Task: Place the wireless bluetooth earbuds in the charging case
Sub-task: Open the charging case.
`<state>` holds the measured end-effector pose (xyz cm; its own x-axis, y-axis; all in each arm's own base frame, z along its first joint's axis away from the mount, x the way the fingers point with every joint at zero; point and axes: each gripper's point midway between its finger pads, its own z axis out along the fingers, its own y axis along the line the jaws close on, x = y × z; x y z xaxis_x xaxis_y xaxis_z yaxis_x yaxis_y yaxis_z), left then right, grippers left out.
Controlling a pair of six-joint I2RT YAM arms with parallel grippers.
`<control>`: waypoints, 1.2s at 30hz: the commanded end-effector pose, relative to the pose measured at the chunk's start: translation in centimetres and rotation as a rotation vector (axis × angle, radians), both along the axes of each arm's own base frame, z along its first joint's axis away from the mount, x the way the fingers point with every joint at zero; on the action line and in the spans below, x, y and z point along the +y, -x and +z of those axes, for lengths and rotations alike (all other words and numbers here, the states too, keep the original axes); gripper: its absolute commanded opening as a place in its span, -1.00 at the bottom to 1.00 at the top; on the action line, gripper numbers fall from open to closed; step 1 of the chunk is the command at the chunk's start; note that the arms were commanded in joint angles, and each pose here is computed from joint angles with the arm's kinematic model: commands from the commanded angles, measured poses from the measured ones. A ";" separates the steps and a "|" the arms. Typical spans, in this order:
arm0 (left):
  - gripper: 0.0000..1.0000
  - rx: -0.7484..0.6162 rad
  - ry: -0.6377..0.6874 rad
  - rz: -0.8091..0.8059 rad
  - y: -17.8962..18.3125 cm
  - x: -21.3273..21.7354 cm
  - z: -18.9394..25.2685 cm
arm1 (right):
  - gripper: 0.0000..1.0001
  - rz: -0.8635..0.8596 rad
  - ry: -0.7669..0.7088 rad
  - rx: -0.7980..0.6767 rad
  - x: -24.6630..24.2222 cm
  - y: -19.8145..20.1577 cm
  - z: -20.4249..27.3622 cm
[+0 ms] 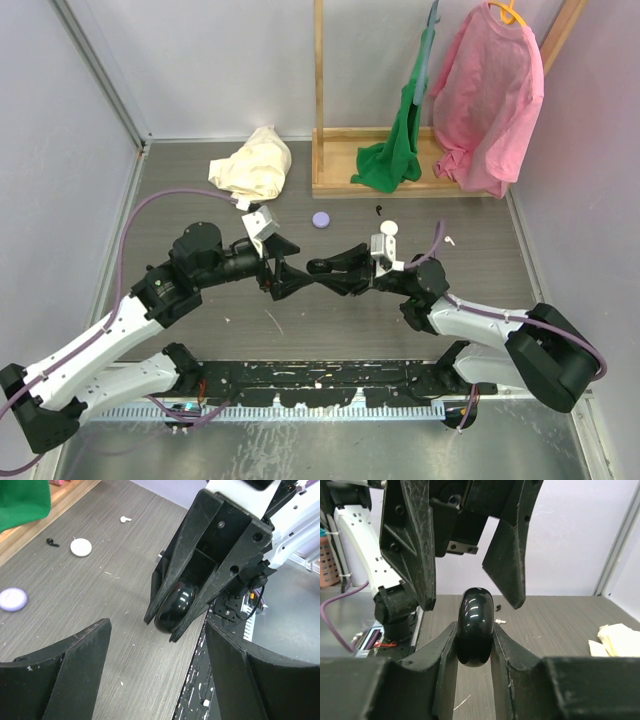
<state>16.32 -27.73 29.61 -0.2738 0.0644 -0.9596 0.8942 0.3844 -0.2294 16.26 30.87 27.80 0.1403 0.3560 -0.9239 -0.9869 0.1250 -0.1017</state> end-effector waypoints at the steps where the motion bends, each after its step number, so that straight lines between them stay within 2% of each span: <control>1: 0.53 -0.096 0.077 -0.068 0.2 -1.0 2.9 | -0.98 0.062 -0.005 -0.015 0.0 1.1 1.3; 7: 0.44 -0.084 0.066 -0.074 -0.1 -1.5 2.6 | -0.98 0.084 -0.006 -0.011 0.2 1.3 1.5; 17: 0.26 -0.064 0.063 0.031 -1.6 -0.8 2.7 | -0.98 0.107 0.006 -0.019 0.3 1.7 1.3; 36: 0.36 -0.024 0.085 0.136 -2.9 0.0 3.4 | -0.98 0.139 0.032 -0.014 0.5 2.1 0.5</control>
<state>18.47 -28.04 29.50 -0.3077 0.0297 -0.9510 0.8465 0.4650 -0.2593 14.46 31.28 25.74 0.0382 0.2846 -0.9579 -0.9991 -0.0054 -0.0415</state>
